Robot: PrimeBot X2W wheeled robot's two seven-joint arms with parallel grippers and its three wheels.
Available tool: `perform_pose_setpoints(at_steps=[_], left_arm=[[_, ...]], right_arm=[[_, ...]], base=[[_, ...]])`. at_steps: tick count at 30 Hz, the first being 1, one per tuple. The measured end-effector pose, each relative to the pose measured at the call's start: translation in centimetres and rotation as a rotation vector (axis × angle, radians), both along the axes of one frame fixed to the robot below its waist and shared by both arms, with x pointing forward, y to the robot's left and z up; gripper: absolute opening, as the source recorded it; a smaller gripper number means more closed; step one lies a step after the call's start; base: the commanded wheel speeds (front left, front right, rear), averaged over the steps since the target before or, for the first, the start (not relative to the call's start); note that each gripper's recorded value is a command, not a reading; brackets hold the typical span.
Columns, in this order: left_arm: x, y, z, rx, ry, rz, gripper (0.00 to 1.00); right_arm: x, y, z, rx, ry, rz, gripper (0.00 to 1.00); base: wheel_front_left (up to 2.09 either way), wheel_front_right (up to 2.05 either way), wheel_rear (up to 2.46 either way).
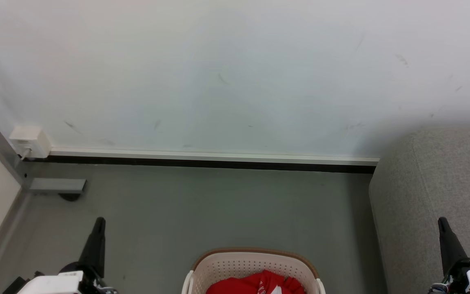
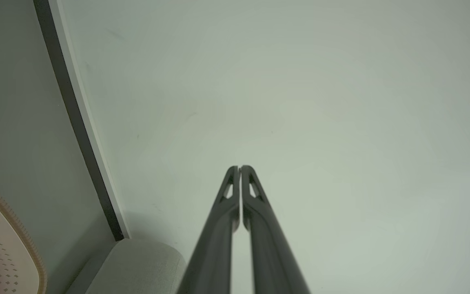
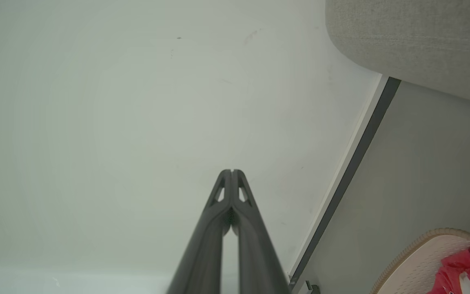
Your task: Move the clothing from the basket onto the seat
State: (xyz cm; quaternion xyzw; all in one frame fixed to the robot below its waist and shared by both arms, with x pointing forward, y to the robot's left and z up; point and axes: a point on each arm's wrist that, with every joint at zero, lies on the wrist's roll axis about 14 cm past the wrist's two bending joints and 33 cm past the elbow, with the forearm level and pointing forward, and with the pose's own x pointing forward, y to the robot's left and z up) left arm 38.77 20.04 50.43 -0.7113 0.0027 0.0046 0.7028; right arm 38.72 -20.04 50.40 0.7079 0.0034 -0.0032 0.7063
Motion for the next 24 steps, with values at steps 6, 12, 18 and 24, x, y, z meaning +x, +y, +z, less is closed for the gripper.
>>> perform_pose_setpoints(at_steps=[6, 12, 18, 24], left_arm=[[0.0, 0.0, 0.0, 0.000, 0.000, 0.000, 0.00], [-0.8, -0.3, -2.0, -0.014, 0.061, 0.000, 1.00], [-1.0, -0.6, -2.5, 0.000, 0.078, 0.004, 1.00], [-1.1, -0.7, -2.7, 0.048, 0.091, 0.014, 1.00]], right_arm=[[0.0, 0.0, 0.0, 0.000, 0.000, 0.000, 0.00], [-0.8, 0.3, -1.9, 0.011, 0.055, 0.001, 1.00], [-1.0, 0.6, -2.1, 0.001, 0.061, -0.009, 1.00], [-1.1, 0.9, -2.1, -0.060, 0.064, -0.004, 1.00]], base=[[0.00, 0.00, 0.00], [0.00, 0.00, 0.00], [0.00, 0.00, 0.00], [0.00, 0.00, 0.00]])
